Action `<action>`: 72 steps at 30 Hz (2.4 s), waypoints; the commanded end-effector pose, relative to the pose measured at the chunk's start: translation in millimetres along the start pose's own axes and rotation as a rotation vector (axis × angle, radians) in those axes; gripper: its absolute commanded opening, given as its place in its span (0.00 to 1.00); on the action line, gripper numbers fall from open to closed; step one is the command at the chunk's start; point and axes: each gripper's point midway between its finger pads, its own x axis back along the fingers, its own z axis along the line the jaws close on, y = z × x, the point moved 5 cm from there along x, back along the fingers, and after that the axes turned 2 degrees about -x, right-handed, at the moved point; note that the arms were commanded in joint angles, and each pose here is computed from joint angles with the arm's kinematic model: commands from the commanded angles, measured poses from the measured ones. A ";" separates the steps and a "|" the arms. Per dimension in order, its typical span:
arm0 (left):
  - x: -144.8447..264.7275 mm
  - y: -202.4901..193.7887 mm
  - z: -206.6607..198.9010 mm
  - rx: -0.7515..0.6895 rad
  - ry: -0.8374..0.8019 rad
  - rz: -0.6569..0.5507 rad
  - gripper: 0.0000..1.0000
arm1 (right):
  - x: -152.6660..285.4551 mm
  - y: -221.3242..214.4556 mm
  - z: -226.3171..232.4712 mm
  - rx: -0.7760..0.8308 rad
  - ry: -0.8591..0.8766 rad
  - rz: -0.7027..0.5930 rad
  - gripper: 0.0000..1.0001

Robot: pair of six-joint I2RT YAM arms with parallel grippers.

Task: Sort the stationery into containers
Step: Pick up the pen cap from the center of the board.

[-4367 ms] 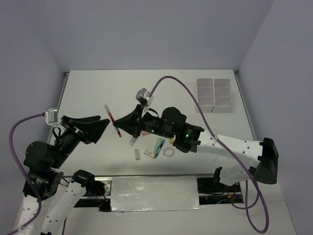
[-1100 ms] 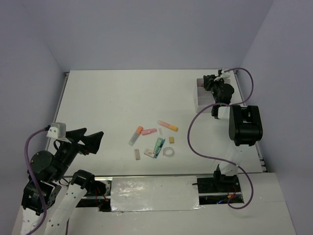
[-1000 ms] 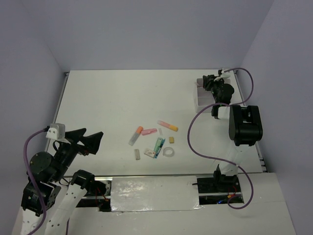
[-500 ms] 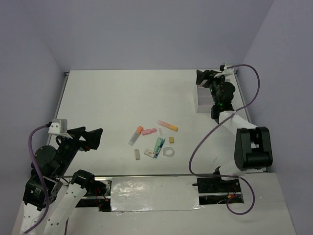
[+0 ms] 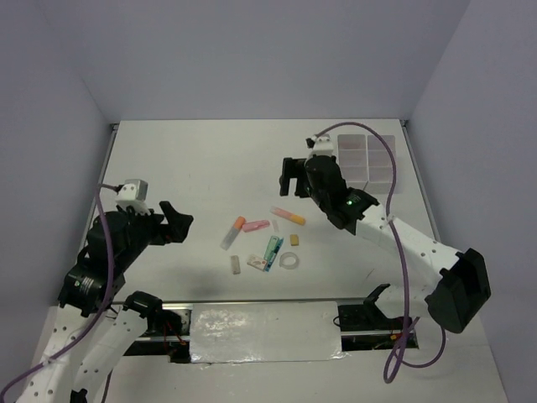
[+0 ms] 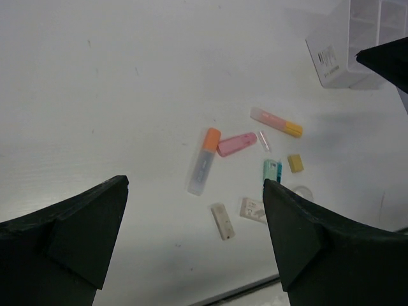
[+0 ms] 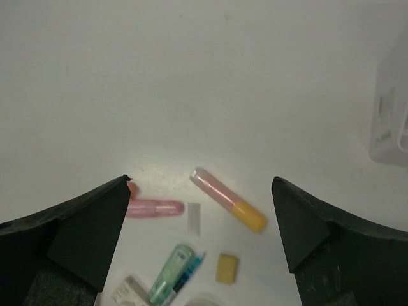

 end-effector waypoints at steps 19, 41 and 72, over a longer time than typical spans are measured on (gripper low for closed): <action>-29.7 -17.9 -38.3 -0.004 -0.200 0.204 0.97 | 1.3 -125.6 14.0 0.080 -0.023 0.430 0.68; -14.7 -11.1 -48.9 -0.090 -0.360 0.098 0.99 | -58.3 -193.9 30.2 0.233 -0.091 0.691 0.47; -11.0 -9.5 -49.6 -0.090 -0.369 0.082 0.99 | -72.5 -207.0 9.7 0.184 -0.168 0.732 0.37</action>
